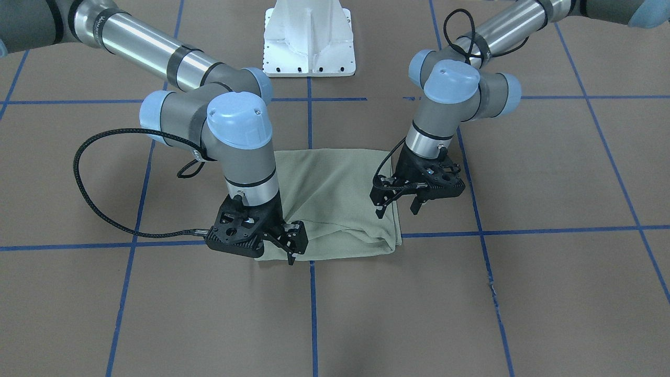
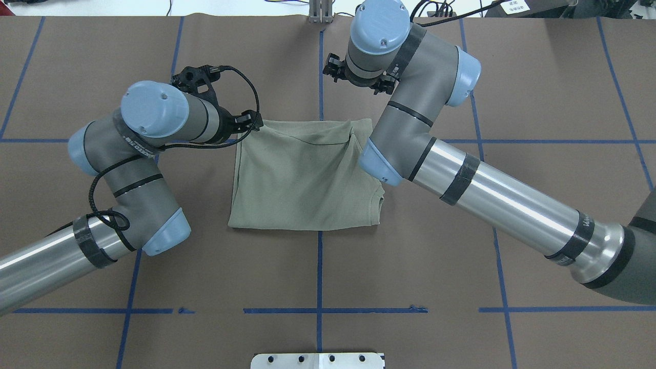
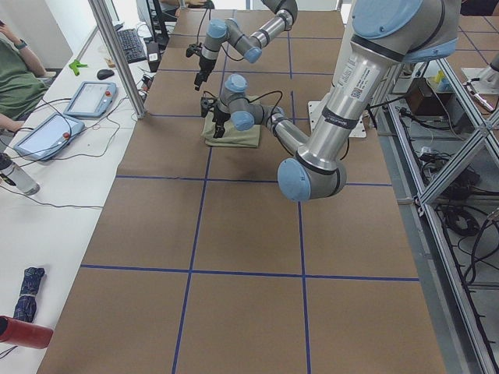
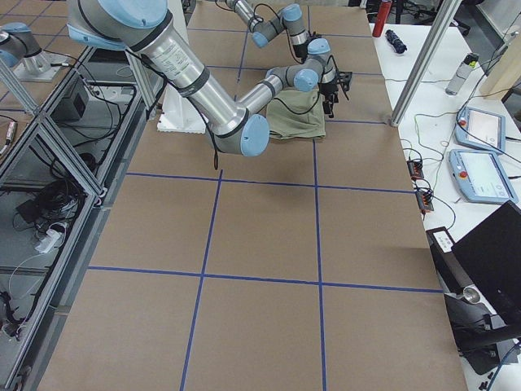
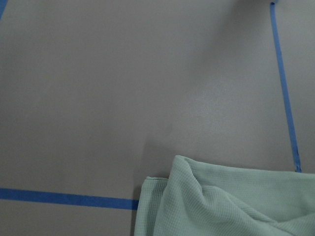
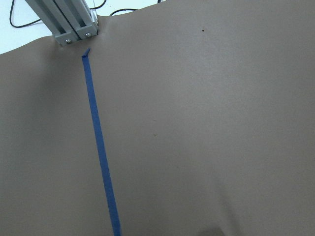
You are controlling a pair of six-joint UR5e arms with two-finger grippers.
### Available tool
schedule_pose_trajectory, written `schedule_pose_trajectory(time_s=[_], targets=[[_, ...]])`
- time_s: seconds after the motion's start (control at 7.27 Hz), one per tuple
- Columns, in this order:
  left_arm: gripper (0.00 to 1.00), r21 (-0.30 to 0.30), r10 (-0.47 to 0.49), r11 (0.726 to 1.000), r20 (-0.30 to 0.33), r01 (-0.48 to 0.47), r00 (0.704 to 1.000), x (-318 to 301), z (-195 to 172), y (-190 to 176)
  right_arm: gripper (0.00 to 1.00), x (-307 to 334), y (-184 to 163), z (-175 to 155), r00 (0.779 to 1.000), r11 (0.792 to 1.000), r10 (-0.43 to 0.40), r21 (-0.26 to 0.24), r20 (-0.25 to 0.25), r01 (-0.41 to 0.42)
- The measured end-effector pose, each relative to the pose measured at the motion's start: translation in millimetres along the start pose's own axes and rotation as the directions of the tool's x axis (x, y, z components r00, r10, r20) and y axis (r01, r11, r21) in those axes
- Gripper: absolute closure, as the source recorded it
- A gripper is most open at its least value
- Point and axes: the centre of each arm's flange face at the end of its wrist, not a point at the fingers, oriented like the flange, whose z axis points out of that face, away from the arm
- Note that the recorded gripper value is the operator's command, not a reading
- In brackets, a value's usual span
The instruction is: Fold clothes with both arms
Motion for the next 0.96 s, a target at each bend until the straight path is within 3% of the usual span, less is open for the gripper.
schedule_pose_trajectory(time_s=[0.41, 0.55, 0.69, 0.96], targets=[[0.35, 0.014, -0.115, 0.993, 0.022, 0.114, 0.993, 20.7, 27.0, 2.3, 0.00, 10.6, 0.9, -1.2, 1.000, 1.000, -0.003, -0.001, 0.004, 0.003], [0.55, 0.024, -0.124, 0.992, 0.019, 0.123, 0.992, 21.9, 35.8, 0.3, 0.00, 14.0, 1.5, -0.3, 1.000, 1.000, -0.002, 0.000, 0.002, 0.002], [1.00, 0.030, -0.125, 0.992, 0.015, 0.124, 0.992, 20.6, 42.7, -0.8, 0.00, 15.7, 2.1, 0.5, 1.000, 1.000, -0.002, 0.000, 0.001, 0.002], [1.00, 0.034, -0.086, 0.996, 0.014, 0.085, 0.996, 17.2, 45.3, -1.9, 0.00, 16.5, 2.4, 1.0, 1.000, 1.000, -0.002, 0.002, 0.000, 0.002]])
